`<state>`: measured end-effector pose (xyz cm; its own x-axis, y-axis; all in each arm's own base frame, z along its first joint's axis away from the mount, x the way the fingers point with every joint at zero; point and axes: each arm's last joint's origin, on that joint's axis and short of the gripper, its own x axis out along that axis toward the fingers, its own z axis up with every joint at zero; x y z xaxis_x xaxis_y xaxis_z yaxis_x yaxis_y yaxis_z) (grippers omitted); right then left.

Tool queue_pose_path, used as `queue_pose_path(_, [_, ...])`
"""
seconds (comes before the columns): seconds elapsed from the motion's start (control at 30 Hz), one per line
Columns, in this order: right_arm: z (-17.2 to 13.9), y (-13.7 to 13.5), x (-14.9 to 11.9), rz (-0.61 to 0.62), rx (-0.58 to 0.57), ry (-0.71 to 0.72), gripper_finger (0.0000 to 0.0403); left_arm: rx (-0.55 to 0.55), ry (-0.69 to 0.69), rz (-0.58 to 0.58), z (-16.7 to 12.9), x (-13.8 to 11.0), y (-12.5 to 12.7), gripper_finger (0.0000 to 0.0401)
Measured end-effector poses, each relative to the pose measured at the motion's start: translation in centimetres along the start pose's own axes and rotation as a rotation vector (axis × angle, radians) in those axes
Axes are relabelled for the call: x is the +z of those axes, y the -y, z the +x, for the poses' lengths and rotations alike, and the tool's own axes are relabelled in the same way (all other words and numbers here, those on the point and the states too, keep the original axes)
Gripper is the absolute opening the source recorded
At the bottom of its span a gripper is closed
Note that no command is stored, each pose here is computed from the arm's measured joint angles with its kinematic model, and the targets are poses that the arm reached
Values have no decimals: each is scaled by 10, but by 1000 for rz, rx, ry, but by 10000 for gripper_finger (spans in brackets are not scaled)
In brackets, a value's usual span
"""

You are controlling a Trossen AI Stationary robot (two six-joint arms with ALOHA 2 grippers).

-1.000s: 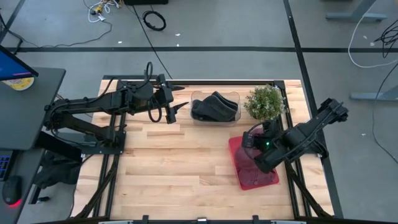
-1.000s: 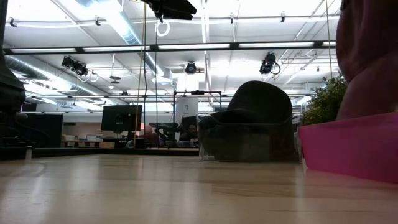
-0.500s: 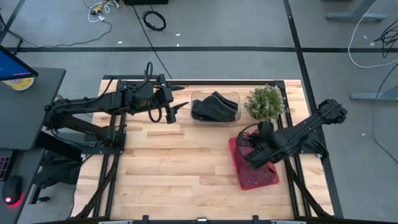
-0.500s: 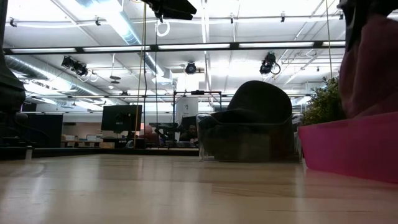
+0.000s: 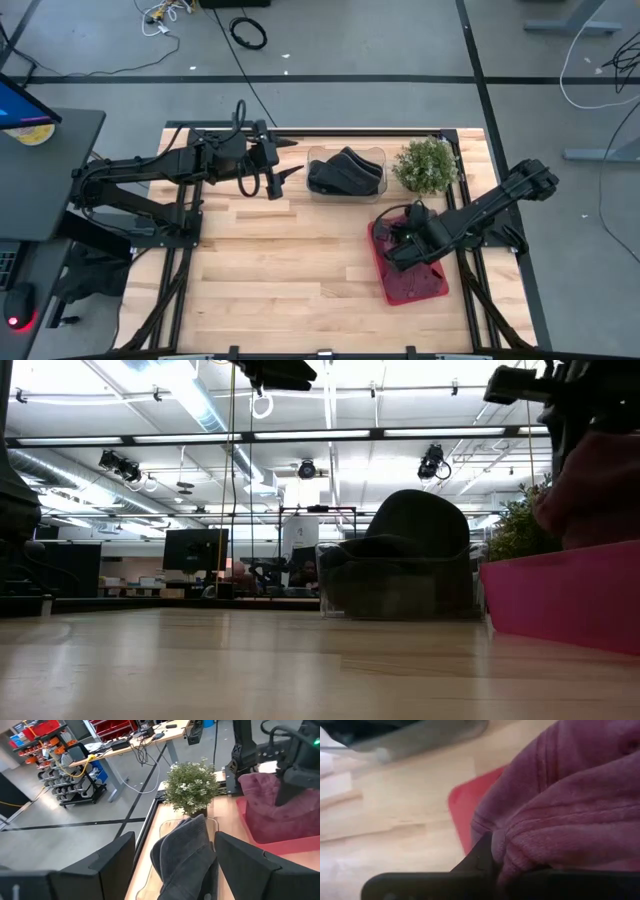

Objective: Pick & Place hat
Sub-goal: Put the red cap into the red bin

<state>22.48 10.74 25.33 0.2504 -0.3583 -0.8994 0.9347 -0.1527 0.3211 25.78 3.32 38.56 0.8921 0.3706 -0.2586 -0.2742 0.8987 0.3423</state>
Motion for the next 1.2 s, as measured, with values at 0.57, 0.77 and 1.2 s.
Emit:
queue_pose_path(0.57, [18,20,-11,-42,-120,-102,8,-21,6,-3,0,0,1,277])
queue_pose_path(0.77, [34,24,-16,1,-96,-141,9,-21,6,-7,0,0,1,277])
queue_pose_path(1.2, [57,25,-23,73,-8,-214,9,-22,6,-12,0,0,1,277])
